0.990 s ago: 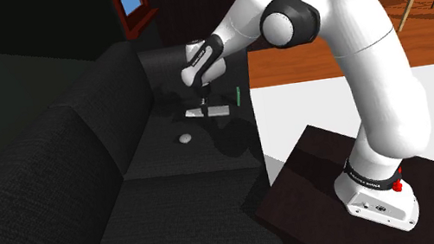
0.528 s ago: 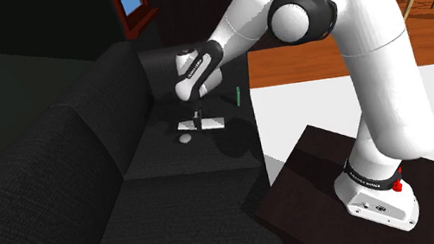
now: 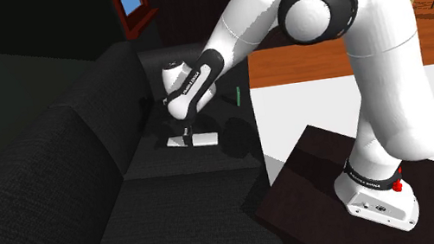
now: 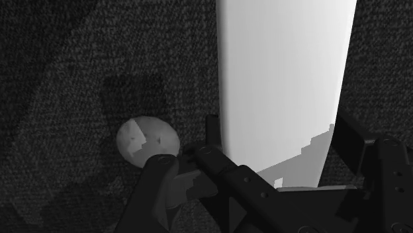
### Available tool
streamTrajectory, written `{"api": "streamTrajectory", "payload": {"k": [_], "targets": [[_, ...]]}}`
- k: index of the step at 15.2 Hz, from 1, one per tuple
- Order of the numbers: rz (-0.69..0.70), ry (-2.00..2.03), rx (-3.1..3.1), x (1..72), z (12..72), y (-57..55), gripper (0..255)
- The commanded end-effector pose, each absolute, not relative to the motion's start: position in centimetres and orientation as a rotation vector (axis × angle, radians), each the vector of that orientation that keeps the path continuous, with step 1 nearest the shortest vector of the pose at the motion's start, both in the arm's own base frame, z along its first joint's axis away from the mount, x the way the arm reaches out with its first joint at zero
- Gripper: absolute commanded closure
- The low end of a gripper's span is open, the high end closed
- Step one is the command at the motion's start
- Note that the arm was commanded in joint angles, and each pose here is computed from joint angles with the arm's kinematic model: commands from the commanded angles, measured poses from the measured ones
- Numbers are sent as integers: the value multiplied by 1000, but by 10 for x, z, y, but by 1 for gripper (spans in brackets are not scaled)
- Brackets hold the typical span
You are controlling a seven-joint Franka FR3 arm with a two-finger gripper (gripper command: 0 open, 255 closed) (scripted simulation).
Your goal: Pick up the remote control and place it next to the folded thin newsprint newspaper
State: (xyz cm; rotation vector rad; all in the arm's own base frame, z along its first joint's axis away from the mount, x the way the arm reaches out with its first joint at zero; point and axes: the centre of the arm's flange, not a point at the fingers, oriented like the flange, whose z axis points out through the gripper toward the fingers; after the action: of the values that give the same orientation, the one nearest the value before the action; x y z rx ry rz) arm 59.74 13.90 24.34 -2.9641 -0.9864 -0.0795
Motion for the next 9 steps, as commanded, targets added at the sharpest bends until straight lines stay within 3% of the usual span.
{"api": "streamTrajectory", "payload": {"k": [1, 9], "targets": [[-80, -984, -2965, 590, 242, 164, 255], [-80, -984, -2965, 555, 243, 264, 255]]}}
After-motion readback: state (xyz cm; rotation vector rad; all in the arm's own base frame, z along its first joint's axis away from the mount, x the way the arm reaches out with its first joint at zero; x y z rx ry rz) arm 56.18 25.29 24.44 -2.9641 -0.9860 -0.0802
